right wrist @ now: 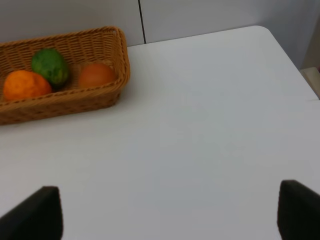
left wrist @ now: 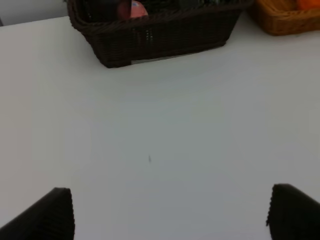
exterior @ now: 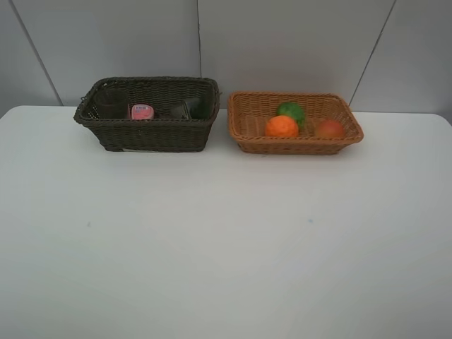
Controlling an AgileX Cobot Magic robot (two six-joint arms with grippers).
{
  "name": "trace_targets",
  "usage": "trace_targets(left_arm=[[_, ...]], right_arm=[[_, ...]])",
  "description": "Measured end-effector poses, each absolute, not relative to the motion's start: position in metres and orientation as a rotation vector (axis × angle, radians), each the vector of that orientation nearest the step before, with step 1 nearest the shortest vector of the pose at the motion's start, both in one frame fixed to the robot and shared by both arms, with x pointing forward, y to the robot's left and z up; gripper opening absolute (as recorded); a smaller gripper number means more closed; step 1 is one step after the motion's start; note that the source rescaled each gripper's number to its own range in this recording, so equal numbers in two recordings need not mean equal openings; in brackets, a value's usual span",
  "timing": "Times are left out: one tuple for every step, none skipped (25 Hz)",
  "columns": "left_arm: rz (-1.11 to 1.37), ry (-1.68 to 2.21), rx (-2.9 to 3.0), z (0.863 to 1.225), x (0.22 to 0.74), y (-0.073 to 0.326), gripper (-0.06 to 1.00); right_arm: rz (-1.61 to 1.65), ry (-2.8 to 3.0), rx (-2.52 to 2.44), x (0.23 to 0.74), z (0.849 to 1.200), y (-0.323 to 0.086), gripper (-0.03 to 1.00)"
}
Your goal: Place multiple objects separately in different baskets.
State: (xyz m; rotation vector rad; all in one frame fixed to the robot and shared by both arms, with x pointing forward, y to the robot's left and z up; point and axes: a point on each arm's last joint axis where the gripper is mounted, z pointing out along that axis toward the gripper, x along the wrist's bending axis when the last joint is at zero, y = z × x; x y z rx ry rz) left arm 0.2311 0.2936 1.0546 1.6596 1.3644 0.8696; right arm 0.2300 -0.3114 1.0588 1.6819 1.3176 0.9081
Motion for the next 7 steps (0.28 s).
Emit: trace_targets(left_arm=[[0.872,1.365,1.66,1.0546,0.2311,0.2938,1.0],[0.873,1.365,1.661,1.0546,0.2311,0.2938,1.0],[0.873,1.365,1.661,1.0546,0.2311,0.2938,1.0],[0.875,1.366,1.661,1.0546,0.2311,0.294,1.0],[0.876,1.366,1.661,1.0545,0.2311,0.2941,1.0],[0.876,1.366,1.661,1.0545,0.2311,0.2941,1.0],[0.876,1.366,1.661,1.0545,0.2311,0.2941,1.0]], right_arm=[[0.908,1.318,1.682,0.23,1.0588,-0.3114,0.87],[0.908,1.318,1.682,0.23,1.0588,-0.3114,0.87],[0.908,1.318,1.682,0.23,1.0588,-0.3114,0.87],[0.908,1.318,1.682,0.23,1.0588,-0.3114,0.87],[0.908,1.318,1.682,0.23,1.0588,-0.3114,0.87],[0.908,1.318,1.682,0.23,1.0588,-0.3114,0.87],[0.908,1.318,1.682,0.23,1.0588,-0.3114,0.87]])
